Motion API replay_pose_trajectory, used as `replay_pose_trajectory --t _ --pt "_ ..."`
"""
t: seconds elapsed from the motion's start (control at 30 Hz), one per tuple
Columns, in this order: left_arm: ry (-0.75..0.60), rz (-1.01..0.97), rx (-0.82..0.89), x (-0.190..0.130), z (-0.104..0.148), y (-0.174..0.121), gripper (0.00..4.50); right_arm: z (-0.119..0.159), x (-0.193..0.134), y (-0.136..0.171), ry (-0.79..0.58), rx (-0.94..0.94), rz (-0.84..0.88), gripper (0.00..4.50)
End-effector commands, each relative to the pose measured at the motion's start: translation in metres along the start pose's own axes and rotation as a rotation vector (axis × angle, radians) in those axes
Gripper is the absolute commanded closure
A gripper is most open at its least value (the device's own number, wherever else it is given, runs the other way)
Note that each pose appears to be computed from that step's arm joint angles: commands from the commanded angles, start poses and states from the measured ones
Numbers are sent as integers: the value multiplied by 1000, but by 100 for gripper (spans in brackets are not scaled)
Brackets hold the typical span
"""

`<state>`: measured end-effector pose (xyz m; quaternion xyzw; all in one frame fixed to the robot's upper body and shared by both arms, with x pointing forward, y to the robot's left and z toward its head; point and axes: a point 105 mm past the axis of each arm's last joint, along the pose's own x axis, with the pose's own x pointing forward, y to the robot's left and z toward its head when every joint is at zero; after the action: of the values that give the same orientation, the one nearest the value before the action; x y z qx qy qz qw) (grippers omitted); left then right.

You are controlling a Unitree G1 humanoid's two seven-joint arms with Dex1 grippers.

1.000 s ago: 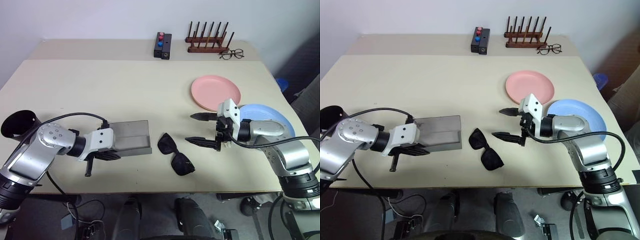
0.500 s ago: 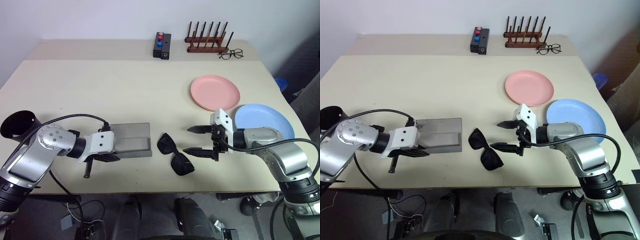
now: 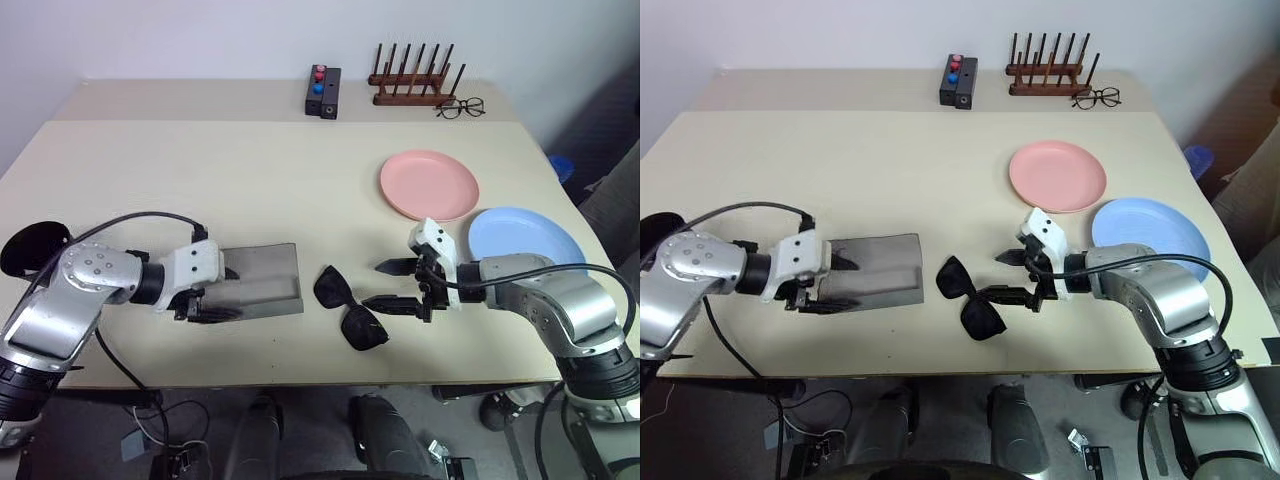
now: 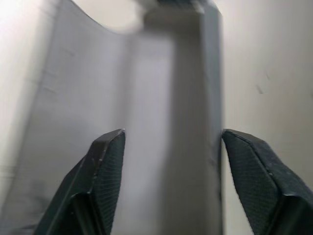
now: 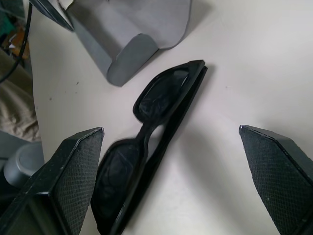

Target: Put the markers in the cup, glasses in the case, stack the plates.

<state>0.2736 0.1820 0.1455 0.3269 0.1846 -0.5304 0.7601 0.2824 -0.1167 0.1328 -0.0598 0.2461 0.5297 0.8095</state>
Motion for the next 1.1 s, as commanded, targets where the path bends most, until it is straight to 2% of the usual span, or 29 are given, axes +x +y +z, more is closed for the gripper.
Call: replay_pose_trajectory --t 0.03,0.27,0.5,0.73,0.83,1.07,1.1 --pt "-87 87 10 -11 18 4 122 9 7 11 -2 17 12 0" --pt "-158 202 -89 -20 15 -13 122 4 26 12 69 89 -98 0" --pt "-185 154 -112 -18 13 -50 122 -4 29 10 144 52 -194 0" --pt "-194 154 -130 -15 13 -55 122 -5 31 7 153 53 -219 0" --pt "-198 161 -135 -14 13 -53 118 -5 31 5 148 59 -237 83" --pt "-187 197 -146 -18 8 -47 118 -7 28 3 154 63 -254 438" --pt "-186 207 -148 -19 8 -46 118 -7 28 3 153 61 -255 445"
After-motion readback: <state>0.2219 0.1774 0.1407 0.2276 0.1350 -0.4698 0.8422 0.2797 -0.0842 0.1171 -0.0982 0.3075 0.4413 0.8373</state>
